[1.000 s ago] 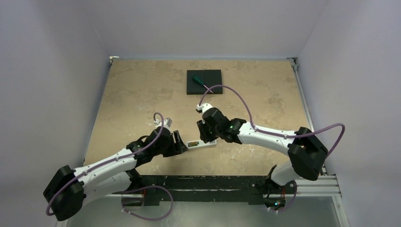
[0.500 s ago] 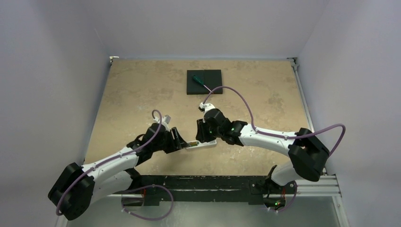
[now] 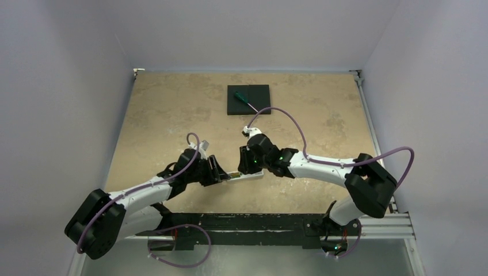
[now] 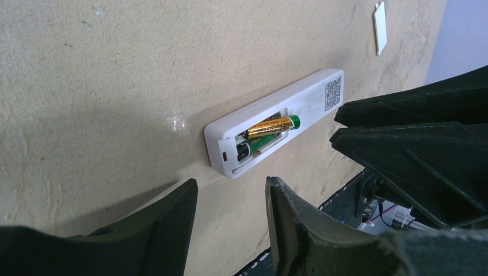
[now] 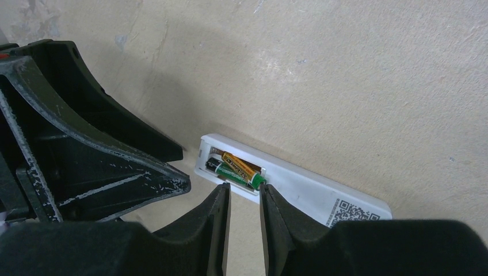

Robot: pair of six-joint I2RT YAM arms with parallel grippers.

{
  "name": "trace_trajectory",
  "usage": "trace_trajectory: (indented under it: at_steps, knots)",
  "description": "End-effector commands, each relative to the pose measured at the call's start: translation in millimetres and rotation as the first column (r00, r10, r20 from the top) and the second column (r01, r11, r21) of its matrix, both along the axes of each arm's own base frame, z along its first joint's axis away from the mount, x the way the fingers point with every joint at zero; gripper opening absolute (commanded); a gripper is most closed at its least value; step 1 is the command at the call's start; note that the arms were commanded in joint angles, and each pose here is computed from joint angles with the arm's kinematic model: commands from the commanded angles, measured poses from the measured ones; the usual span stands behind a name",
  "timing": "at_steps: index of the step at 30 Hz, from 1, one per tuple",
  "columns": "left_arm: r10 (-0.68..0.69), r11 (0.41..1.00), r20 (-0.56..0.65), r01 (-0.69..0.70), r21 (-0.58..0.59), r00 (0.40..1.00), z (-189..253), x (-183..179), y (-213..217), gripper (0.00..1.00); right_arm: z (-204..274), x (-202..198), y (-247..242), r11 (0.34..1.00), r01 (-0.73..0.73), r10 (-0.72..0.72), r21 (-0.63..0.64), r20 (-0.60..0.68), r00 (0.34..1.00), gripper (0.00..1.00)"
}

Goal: Load the batteries into the remote control

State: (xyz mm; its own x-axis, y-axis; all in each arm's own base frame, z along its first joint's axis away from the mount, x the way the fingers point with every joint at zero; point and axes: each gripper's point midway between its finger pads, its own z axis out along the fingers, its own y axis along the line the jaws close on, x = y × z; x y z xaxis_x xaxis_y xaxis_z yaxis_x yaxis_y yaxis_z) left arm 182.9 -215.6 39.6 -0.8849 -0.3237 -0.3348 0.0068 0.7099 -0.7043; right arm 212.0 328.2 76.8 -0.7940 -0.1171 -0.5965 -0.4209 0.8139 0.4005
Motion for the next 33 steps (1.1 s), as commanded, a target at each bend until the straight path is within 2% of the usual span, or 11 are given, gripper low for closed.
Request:
trace_trajectory:
  at_steps: [1,16,33]
  knots:
    - [-0.032,0.999,0.045,0.034,-0.041,0.998,7.2,7.5,-8.5,0.42,-4.2,1.8,3.4,1.0,0.017,-0.016,0.02,-0.007,1.0,0.32]
    - [-0.036,0.999,0.025,0.037,-0.03,0.999,-4.3,12.7,-11.9,0.35,-15.6,0.1,6.4,1.0,0.008,-0.007,0.01,-0.033,0.999,0.3]
    - [-0.043,0.998,0.034,0.044,-0.037,0.999,-1.6,15.4,-14.2,0.35,-19.8,2.4,4.7,1.0,0.01,-0.01,-0.017,-0.031,0.999,0.28]
